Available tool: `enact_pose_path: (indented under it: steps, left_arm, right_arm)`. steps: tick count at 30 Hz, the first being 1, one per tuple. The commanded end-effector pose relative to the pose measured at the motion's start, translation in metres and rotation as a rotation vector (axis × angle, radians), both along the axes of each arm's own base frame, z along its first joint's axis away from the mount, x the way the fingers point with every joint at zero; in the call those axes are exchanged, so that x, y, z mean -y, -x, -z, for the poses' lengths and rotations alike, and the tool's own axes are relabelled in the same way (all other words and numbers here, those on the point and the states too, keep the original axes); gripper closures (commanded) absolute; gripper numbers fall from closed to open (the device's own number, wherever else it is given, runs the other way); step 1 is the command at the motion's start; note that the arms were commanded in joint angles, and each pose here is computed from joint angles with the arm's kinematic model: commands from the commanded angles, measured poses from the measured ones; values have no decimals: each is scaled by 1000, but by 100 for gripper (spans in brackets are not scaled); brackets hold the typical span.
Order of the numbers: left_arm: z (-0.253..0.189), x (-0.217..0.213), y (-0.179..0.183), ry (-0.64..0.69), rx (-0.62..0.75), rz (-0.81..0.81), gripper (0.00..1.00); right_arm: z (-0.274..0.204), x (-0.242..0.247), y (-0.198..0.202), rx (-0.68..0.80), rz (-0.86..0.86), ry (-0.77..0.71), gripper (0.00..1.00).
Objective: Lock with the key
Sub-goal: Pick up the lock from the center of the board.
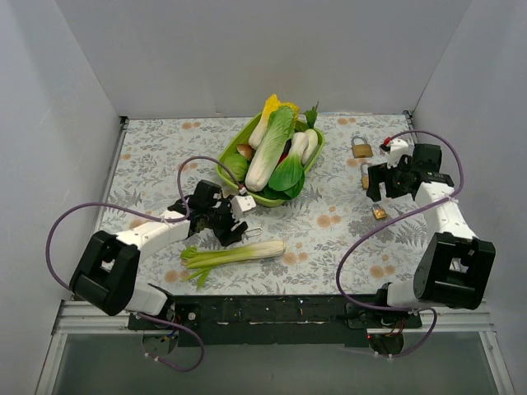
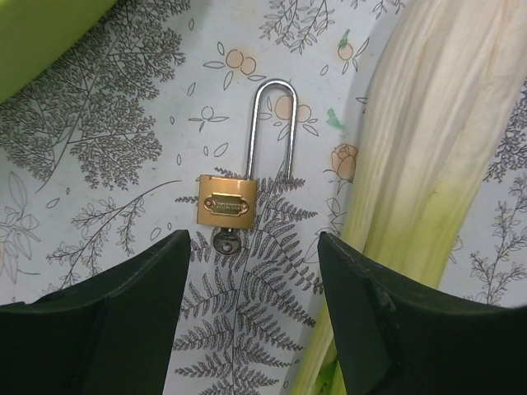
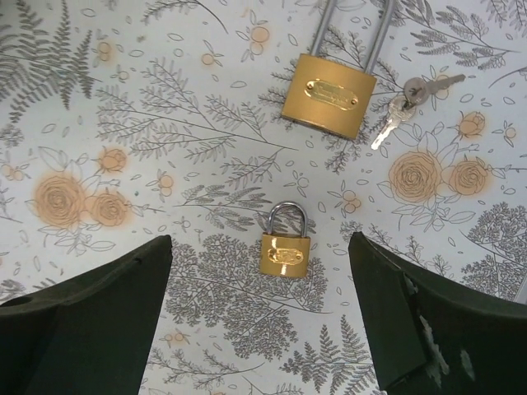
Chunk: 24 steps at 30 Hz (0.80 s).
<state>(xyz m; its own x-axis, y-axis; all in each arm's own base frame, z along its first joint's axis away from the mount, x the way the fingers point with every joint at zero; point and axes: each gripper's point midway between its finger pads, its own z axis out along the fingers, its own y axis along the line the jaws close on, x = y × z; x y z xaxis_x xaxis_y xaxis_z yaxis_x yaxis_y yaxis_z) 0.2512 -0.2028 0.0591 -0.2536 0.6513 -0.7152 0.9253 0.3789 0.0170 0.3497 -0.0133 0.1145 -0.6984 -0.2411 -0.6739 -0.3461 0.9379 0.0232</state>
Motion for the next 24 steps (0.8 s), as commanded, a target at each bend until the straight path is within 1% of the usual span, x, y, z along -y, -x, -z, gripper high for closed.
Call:
enact_pose_path:
  steps: [1,7,18,22,23,24]
  left_arm:
    - [0,10,-14,-4,52,53,37]
    - [15,14,-21,-35,39,69,39]
    - [32,18,-28,-102,58,104,43]
    - [35,17,-27,-116,57,123,54]
    - [36,16,-27,-121,59,128,63]
    - [34,16,-27,-119,61,127,68]
  right_arm:
    - [-37,-20,1,80,-79,-58,5]
    - [-53,-26,5,110,-97,-73,4]
    - [-62,-30,9,134,-118,-84,3]
    - [-65,-31,9,140,-127,-85,2]
    - [-66,-31,9,143,-125,-84,2]
    - [-66,-32,9,145,-128,-87,2]
